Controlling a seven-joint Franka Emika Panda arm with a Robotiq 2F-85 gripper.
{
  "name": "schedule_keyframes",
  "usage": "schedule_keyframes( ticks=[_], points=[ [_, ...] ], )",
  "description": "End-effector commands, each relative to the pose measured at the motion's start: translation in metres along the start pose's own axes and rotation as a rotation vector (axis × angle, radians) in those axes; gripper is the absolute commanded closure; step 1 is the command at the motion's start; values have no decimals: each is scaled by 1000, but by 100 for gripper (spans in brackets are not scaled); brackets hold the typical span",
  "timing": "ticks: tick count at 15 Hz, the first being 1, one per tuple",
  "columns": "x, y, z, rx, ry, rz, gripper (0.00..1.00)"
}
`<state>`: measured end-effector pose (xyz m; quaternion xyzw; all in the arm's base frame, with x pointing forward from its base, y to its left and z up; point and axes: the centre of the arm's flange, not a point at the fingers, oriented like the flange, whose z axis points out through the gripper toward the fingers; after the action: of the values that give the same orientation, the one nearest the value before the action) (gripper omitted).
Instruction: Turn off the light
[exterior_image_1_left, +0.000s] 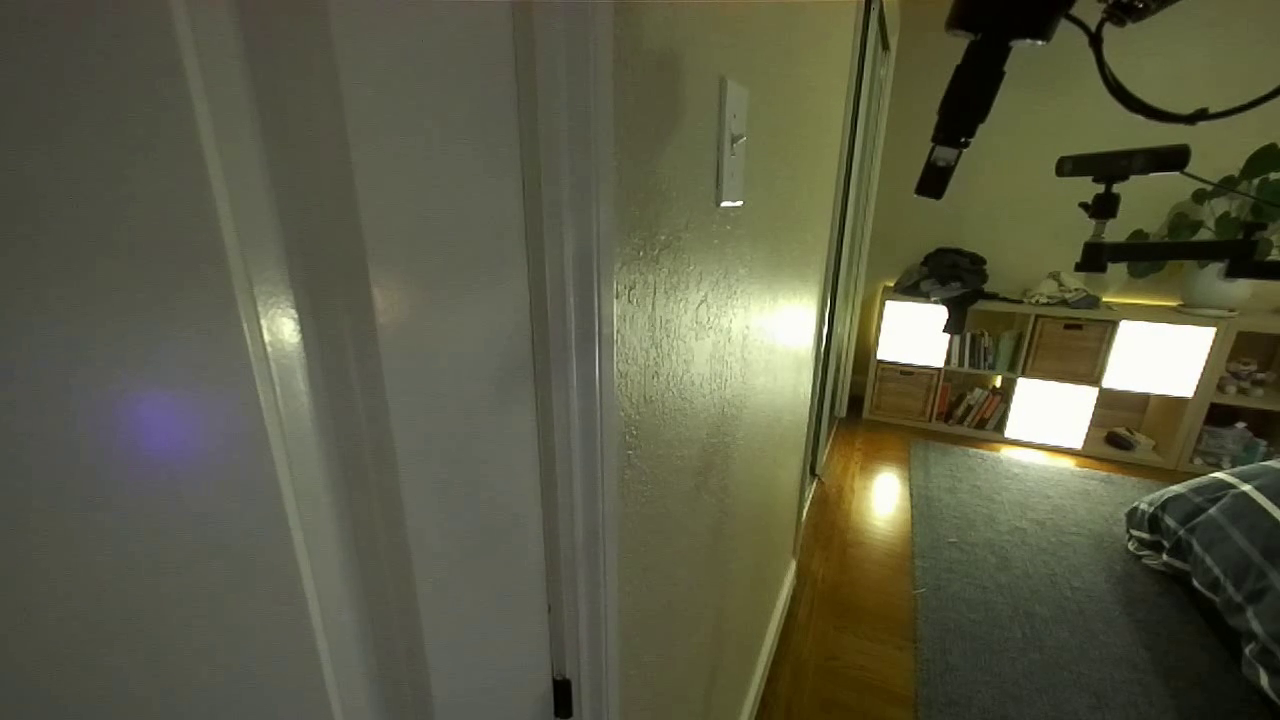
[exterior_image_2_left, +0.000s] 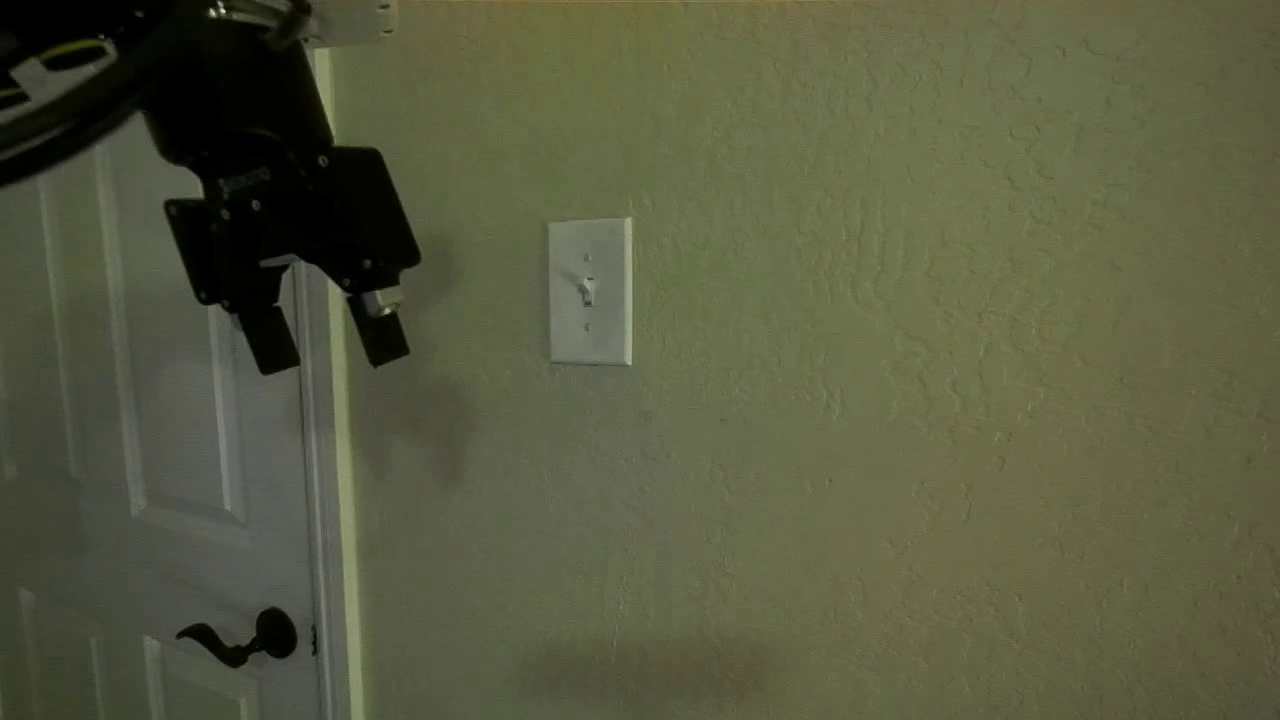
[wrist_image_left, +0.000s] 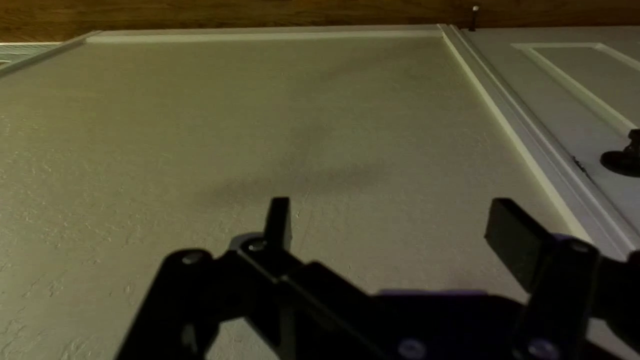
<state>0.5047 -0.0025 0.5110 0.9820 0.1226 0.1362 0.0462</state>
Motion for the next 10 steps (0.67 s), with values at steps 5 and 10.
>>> schedule_keyframes(
  ticks=[5, 10],
  points=[
    [57, 17, 1, 2, 105, 32, 0],
    [88, 33, -7, 0, 183, 58, 40]
  ],
)
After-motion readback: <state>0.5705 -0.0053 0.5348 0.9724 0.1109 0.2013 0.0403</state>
